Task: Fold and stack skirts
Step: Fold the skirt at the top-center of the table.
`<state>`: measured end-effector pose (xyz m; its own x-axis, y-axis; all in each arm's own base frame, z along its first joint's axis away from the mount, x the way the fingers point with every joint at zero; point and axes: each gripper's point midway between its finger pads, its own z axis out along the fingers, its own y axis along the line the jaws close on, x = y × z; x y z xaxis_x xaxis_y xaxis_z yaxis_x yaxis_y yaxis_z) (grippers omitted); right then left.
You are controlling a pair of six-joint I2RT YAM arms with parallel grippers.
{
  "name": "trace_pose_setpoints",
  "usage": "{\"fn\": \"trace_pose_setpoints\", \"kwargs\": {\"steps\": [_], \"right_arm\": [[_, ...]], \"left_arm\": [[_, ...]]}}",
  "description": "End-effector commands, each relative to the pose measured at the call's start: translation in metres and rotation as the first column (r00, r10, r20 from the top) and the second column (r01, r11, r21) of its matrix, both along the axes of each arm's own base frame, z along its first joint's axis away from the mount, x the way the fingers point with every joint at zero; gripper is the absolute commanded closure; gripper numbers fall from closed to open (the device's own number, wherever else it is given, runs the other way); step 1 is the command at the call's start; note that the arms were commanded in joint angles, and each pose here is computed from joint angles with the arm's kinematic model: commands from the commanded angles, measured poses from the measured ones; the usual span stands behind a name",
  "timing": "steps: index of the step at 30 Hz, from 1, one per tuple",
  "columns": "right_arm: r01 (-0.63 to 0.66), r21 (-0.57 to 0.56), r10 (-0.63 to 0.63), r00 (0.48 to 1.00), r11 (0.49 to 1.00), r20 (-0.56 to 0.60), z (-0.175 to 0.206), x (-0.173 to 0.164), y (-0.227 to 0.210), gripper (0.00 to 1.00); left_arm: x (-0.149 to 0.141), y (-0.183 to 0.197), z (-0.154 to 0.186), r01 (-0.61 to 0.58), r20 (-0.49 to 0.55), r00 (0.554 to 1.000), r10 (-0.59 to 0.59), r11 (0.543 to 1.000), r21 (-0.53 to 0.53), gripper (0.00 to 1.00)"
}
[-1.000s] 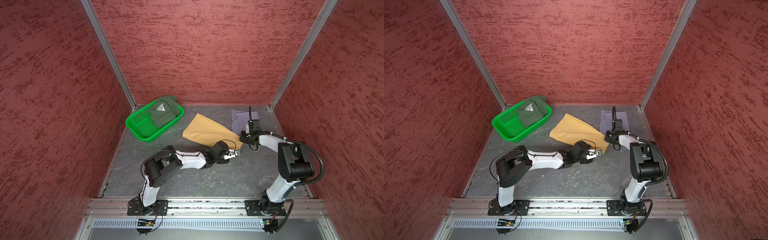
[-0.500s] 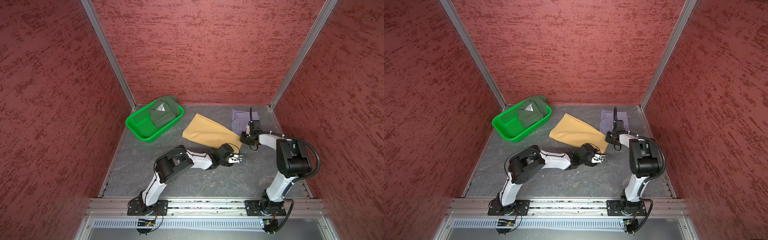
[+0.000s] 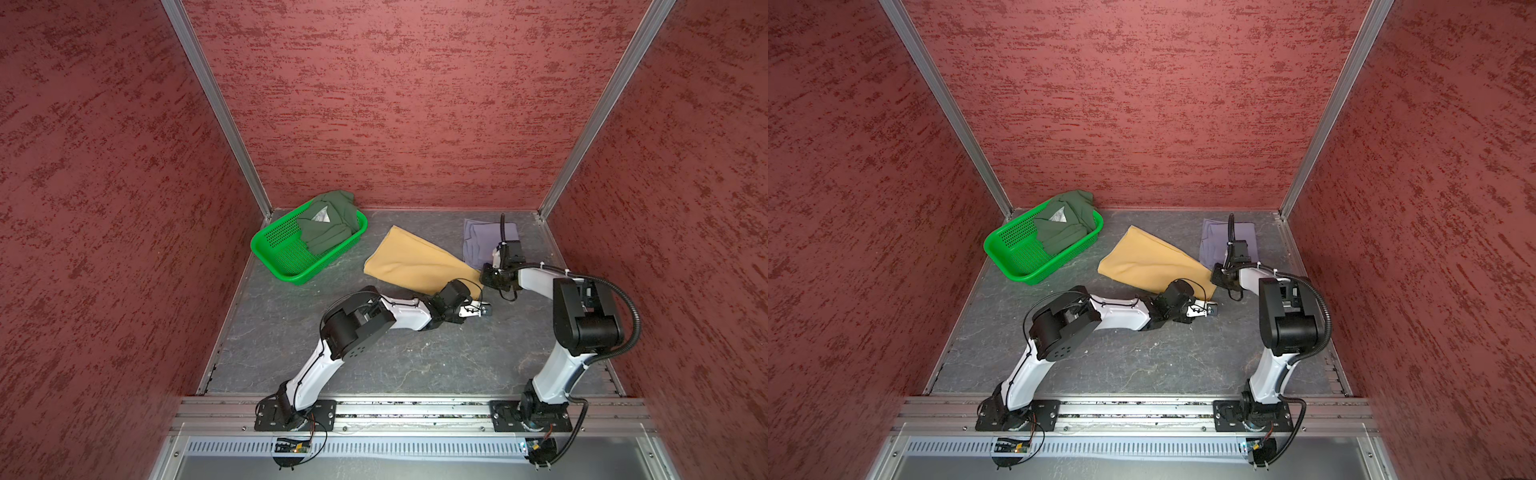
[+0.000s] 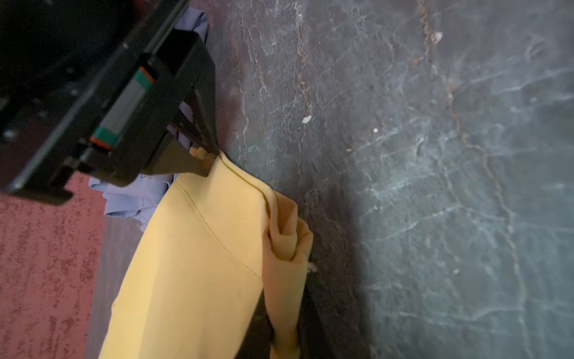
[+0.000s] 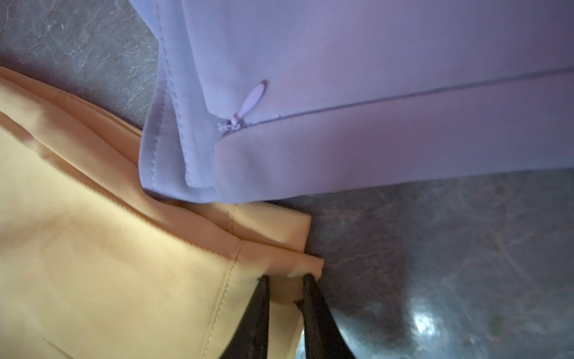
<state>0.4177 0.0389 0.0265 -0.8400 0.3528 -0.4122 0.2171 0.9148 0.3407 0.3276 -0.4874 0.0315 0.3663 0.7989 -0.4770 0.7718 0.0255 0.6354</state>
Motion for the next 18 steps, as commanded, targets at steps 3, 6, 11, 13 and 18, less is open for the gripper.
{"fn": "trace_pose_setpoints", "kwargs": {"steps": [3,6,11,13,18], "right_arm": [[-0.012,0.014,0.011,0.999,1.000,0.030,0.008,0.002,0.001,0.77],[-0.039,0.048,0.036,0.998,0.998,0.058,0.019,0.003,0.007,0.72],[-0.058,0.110,0.042,0.990,0.992,0.136,0.047,0.002,0.018,0.59],[-0.045,0.131,0.023,0.986,0.990,0.166,0.058,-0.001,0.019,0.51],[0.012,0.218,-0.054,0.981,0.976,0.186,0.075,-0.015,0.020,0.37]], "left_arm": [[-0.003,0.012,-0.020,-0.007,-0.050,0.999,0.011,0.998,0.070,0.99],[-0.009,0.012,-0.005,-0.005,-0.111,0.994,0.008,1.000,0.024,0.99],[-0.016,0.015,0.022,-0.030,-0.233,0.972,0.018,0.998,-0.048,0.98],[-0.017,0.017,0.031,-0.045,-0.256,0.966,0.026,0.997,-0.070,0.98],[-0.019,0.023,0.053,-0.081,-0.307,0.951,0.038,0.989,-0.126,0.98]]}}
